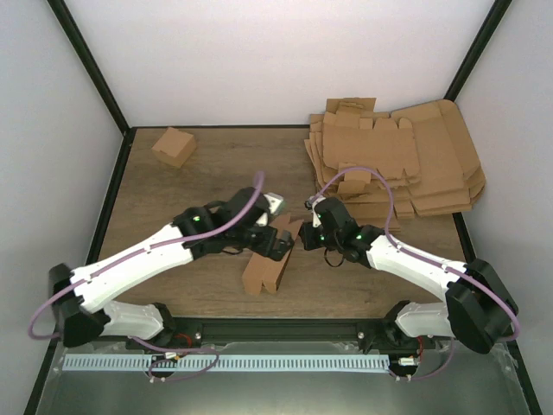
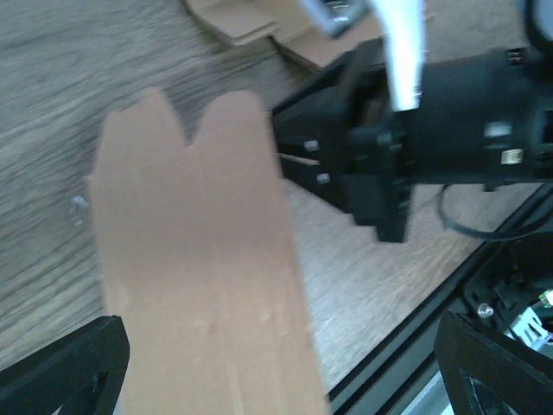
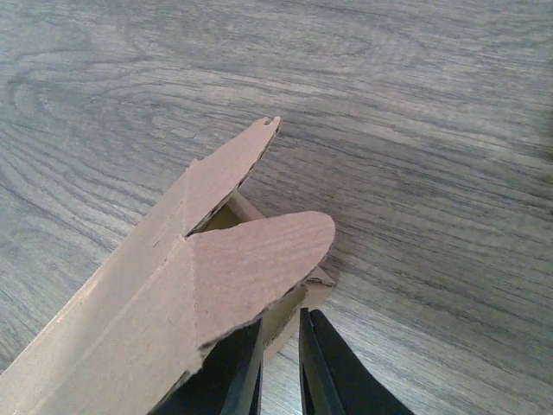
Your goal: Fold the paper box
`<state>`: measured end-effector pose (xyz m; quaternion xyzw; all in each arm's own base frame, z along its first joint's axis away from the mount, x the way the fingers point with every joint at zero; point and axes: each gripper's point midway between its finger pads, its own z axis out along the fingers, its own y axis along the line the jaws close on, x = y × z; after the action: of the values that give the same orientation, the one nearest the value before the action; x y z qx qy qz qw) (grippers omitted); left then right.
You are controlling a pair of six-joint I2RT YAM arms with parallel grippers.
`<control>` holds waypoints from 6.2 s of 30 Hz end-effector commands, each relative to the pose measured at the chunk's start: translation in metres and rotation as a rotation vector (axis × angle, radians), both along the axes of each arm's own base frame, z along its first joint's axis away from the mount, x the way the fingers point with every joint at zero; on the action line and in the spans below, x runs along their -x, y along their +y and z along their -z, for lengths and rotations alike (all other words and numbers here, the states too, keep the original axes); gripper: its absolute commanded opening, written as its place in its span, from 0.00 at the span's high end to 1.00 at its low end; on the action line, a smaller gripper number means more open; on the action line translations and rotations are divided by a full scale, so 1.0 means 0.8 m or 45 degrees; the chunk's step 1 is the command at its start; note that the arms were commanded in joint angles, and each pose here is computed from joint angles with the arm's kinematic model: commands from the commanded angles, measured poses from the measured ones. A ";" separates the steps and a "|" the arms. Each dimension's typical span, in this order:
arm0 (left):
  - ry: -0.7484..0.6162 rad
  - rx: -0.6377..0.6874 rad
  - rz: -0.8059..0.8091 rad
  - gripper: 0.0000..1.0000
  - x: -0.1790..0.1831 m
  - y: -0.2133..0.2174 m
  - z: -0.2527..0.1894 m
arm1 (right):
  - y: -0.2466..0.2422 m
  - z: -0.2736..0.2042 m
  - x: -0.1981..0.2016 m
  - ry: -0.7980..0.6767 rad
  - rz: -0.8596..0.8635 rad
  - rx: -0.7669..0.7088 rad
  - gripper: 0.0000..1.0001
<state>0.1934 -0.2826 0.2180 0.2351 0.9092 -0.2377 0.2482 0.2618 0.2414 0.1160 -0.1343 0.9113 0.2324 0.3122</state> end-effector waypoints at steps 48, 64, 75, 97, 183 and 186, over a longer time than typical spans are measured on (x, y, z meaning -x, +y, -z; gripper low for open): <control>-0.112 -0.393 0.035 0.96 -0.053 -0.005 0.011 | -0.008 -0.053 0.008 -0.315 -0.169 -0.246 0.77; 0.004 -0.197 0.234 0.96 -0.034 -0.006 -0.011 | 0.013 -0.105 0.003 -0.456 -0.496 -0.555 0.00; 0.058 -0.147 0.306 0.96 -0.012 -0.007 -0.017 | -0.005 -0.104 -0.012 -0.508 -0.505 -0.617 0.00; 0.023 -0.252 0.290 0.96 -0.038 -0.012 -0.005 | -0.007 -0.088 0.028 -0.428 -0.607 -0.619 0.25; -0.349 0.299 -0.012 0.17 -0.302 0.051 0.087 | -0.039 -0.088 -0.026 -0.192 -0.180 -0.104 0.98; -0.309 0.364 0.043 0.17 -0.309 0.048 0.093 | -0.038 -0.088 -0.024 -0.191 -0.187 -0.109 0.98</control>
<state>0.4277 -0.2405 0.1376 0.2074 0.8497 -0.3065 0.3756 0.2771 0.2028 0.1613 -0.1902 0.8784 0.2683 0.3468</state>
